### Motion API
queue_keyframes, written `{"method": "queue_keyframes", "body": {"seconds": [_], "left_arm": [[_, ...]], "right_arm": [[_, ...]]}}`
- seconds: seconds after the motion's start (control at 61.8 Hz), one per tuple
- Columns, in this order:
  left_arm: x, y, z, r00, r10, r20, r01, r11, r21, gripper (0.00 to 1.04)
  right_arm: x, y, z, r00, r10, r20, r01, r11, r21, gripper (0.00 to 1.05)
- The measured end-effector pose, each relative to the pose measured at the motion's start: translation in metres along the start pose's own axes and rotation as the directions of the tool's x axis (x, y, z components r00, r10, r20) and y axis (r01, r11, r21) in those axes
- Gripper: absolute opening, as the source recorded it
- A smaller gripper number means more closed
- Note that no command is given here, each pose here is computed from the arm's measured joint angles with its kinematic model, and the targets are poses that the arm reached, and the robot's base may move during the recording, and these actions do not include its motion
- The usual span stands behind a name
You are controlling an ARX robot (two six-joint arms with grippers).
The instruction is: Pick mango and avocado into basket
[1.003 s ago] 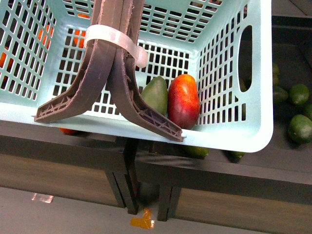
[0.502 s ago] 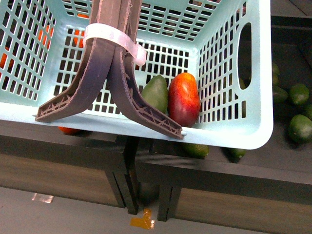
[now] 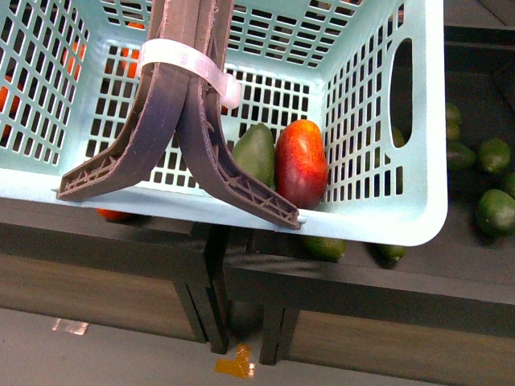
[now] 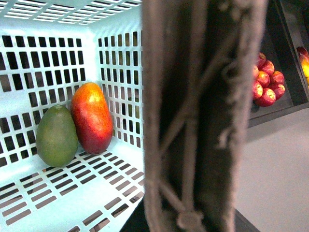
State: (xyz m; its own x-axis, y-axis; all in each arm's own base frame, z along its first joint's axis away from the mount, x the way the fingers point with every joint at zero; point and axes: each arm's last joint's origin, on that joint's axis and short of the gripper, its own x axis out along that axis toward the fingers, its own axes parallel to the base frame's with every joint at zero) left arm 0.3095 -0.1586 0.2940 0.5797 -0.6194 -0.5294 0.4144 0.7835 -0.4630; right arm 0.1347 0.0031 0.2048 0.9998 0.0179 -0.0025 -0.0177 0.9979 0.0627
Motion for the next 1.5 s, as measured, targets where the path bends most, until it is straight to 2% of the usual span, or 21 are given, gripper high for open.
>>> {"method": "queue_keyframes", "body": {"seconds": [0.243,0.356,0.777,0.971,1.036,1.117,1.505], "left_arm": [[0.0,0.0,0.0,1.0,0.0,0.0,0.0,1.0,0.0,0.05],[0.0,0.0,0.0,1.0,-0.001,0.0,0.001,1.0,0.0,0.05],[0.0,0.0,0.0,1.0,-0.001,0.0,0.001,1.0,0.0,0.05],[0.0,0.0,0.0,1.0,-0.001,0.0,0.001,1.0,0.0,0.05],[0.0,0.0,0.0,1.0,-0.002,0.0,0.002,1.0,0.0,0.05],[0.0,0.0,0.0,1.0,0.001,0.0,-0.001,1.0,0.0,0.05],[0.0,0.0,0.0,1.0,0.0,0.0,0.0,1.0,0.001,0.05]], "right_arm": [[-0.009,-0.004,-0.014,1.0,-0.017,0.0,0.017,0.999,-0.05,0.27],[-0.013,-0.004,-0.02,1.0,-0.017,0.002,0.018,0.998,-0.056,0.01],[-0.023,-0.005,-0.037,1.0,-0.015,0.006,0.015,0.998,-0.06,0.02],[-0.027,-0.005,-0.037,1.0,-0.014,0.012,0.014,0.998,-0.06,0.02],[-0.033,-0.005,-0.041,1.0,-0.011,-0.024,0.01,0.998,-0.063,0.02],[-0.037,-0.005,-0.039,1.0,-0.008,0.009,0.008,0.998,-0.066,0.02],[-0.037,-0.005,-0.039,1.0,-0.007,0.006,0.008,0.998,-0.066,0.02]]}}
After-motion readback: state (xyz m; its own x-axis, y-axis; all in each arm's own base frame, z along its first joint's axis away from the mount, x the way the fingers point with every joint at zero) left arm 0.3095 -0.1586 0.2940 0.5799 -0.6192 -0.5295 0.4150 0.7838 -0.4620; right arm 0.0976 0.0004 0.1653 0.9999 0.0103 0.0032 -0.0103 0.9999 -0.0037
